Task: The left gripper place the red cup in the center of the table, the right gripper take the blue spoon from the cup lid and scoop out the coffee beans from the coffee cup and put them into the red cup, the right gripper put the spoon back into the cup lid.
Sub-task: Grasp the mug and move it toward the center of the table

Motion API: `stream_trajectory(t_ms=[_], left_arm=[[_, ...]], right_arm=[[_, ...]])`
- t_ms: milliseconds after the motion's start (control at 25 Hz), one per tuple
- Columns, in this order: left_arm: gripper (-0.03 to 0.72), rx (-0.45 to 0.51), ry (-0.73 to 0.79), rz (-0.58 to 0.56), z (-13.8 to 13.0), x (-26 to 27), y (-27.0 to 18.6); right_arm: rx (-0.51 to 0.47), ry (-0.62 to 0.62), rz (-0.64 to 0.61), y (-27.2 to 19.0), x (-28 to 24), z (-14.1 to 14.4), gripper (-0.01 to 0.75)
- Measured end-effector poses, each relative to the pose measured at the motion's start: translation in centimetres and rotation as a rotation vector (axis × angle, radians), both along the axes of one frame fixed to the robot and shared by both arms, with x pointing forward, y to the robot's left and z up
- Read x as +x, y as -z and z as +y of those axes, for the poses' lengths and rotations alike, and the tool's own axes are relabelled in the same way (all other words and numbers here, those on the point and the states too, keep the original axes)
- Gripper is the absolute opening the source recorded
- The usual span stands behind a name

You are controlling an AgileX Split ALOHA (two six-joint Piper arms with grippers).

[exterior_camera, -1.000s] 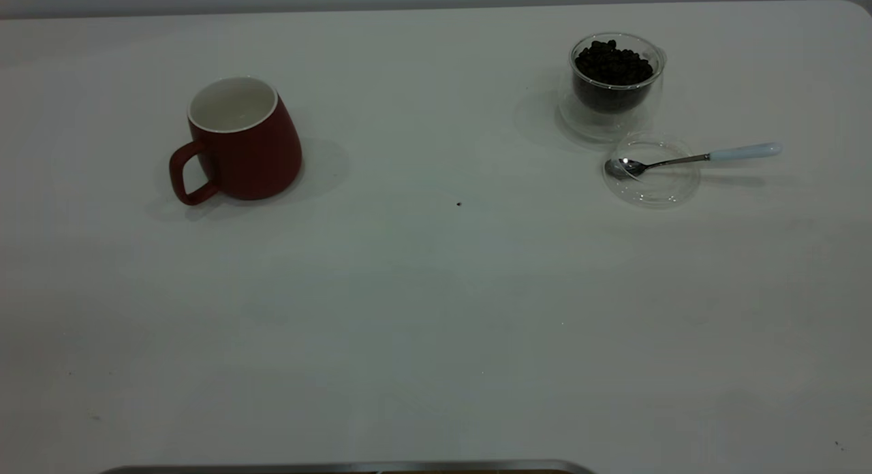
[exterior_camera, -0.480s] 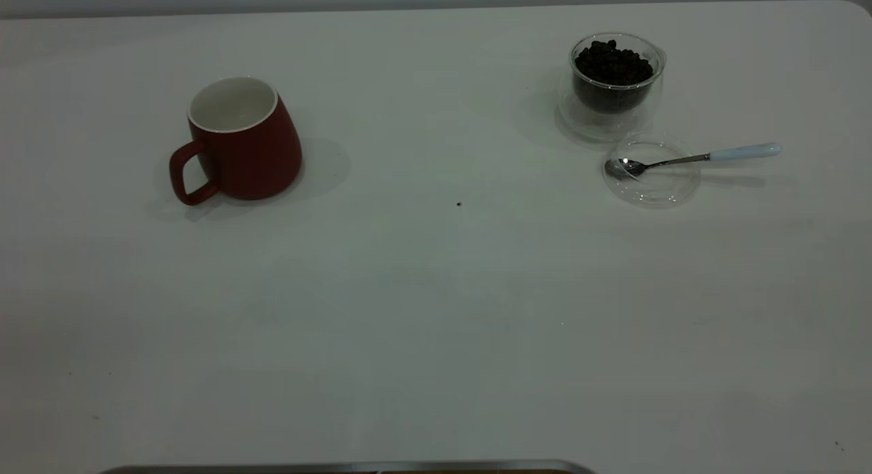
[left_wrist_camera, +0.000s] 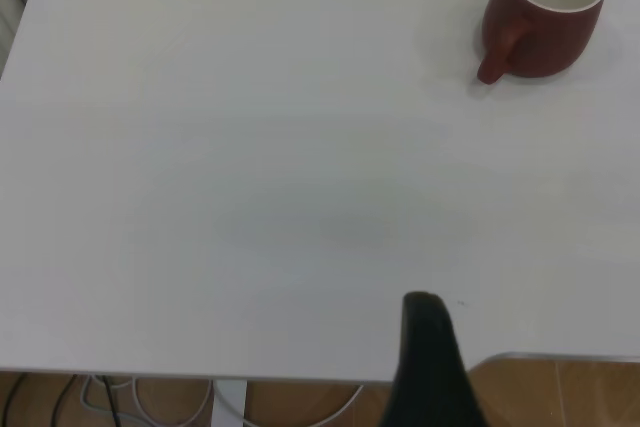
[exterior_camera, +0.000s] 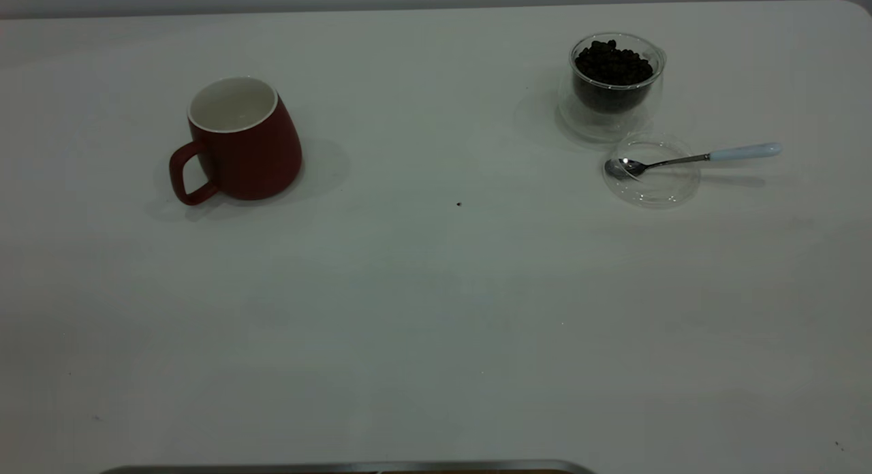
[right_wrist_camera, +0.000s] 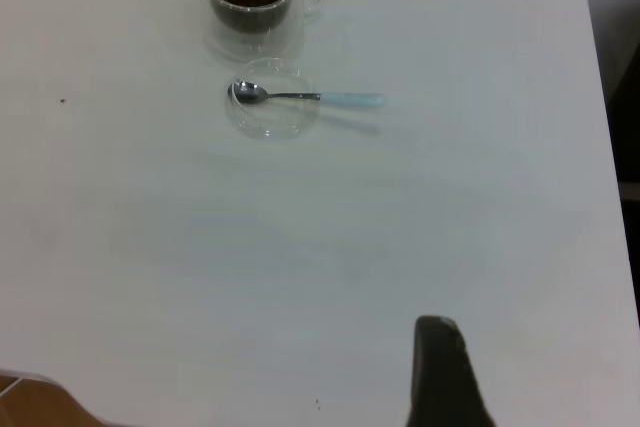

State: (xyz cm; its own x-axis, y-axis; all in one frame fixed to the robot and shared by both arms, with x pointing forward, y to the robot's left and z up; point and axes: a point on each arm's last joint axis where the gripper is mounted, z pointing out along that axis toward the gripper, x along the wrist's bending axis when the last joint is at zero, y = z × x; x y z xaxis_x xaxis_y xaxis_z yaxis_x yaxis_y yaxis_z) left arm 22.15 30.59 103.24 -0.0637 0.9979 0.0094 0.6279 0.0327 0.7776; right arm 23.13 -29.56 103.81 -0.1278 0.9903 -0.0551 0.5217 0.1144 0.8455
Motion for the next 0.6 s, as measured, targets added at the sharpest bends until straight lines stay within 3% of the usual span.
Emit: stream_trajectory(t_ms=[200, 400, 600], left_arm=[[0.587, 0.001, 0.0, -0.003, 0.0, 0.0, 0.0], [0.587, 0.029, -0.011, -0.114, 0.2, 0.6, -2.7], [0.587, 0.12, -0.012, -0.006, 0.8, 5.7, -5.9]], right_arm=[[0.0, 0.0, 0.0, 0.0, 0.0, 0.0, 0.496], [0.0, 0.0, 0.0, 0.0, 0.0, 0.0, 0.496], [0.0, 0.0, 0.0, 0.0, 0.0, 0.0, 0.496]])
